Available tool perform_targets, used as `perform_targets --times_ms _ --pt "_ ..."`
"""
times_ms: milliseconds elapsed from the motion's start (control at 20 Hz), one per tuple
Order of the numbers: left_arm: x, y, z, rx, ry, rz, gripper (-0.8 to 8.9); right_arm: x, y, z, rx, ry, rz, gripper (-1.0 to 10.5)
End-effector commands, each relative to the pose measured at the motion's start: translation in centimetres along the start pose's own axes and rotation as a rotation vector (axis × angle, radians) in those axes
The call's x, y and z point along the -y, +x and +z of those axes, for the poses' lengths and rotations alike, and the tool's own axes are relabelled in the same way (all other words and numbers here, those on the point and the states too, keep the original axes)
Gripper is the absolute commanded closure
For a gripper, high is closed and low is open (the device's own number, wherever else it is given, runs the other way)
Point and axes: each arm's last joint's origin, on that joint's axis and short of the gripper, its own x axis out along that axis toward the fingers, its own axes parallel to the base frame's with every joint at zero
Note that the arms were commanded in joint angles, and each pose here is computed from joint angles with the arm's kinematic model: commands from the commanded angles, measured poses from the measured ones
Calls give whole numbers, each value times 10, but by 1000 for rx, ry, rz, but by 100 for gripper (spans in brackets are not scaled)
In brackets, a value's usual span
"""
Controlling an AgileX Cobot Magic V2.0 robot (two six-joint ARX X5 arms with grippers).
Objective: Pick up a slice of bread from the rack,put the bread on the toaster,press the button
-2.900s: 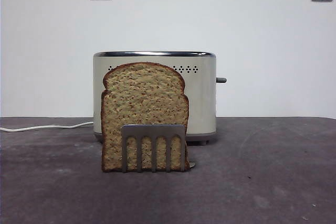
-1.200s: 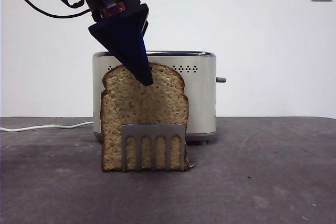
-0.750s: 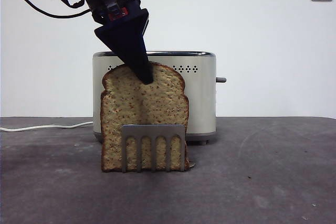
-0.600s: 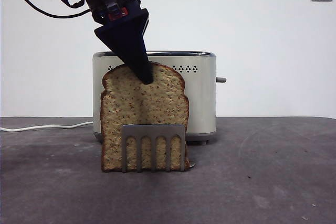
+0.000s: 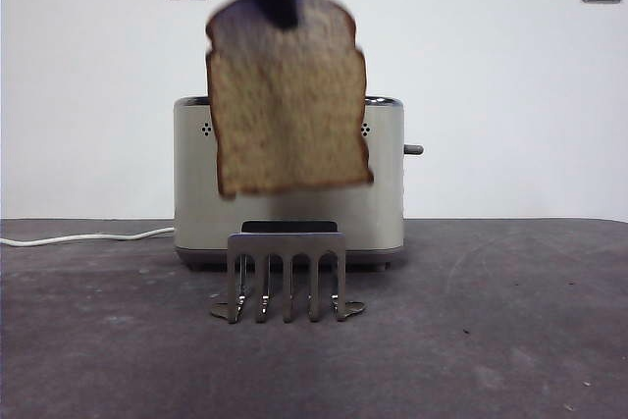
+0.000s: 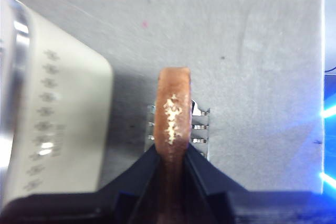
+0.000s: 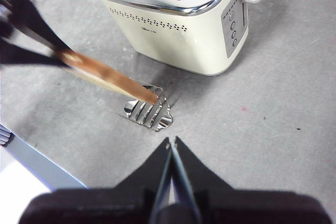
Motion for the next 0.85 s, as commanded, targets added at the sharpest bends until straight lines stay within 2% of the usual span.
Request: perform_targets --times_ms 50,150,350,450,750,850 --pt "-7 -26 12 23 18 92 822 0 0 0 3 -11 3 958" --pt "-14 -49 21 44 23 198 822 0 0 0 3 -11 3 958" --pt "-24 -75 31 41 111 388 822 0 0 0 2 -10 4 958" --pt "-30 -75 29 32 164 412 822 0 0 0 2 -10 4 958" --pt "-55 -64 25 38 206 475 822 0 0 0 -2 -8 5 958" --pt "-61 -57 22 71 214 427 822 0 0 0 -2 -8 5 958"
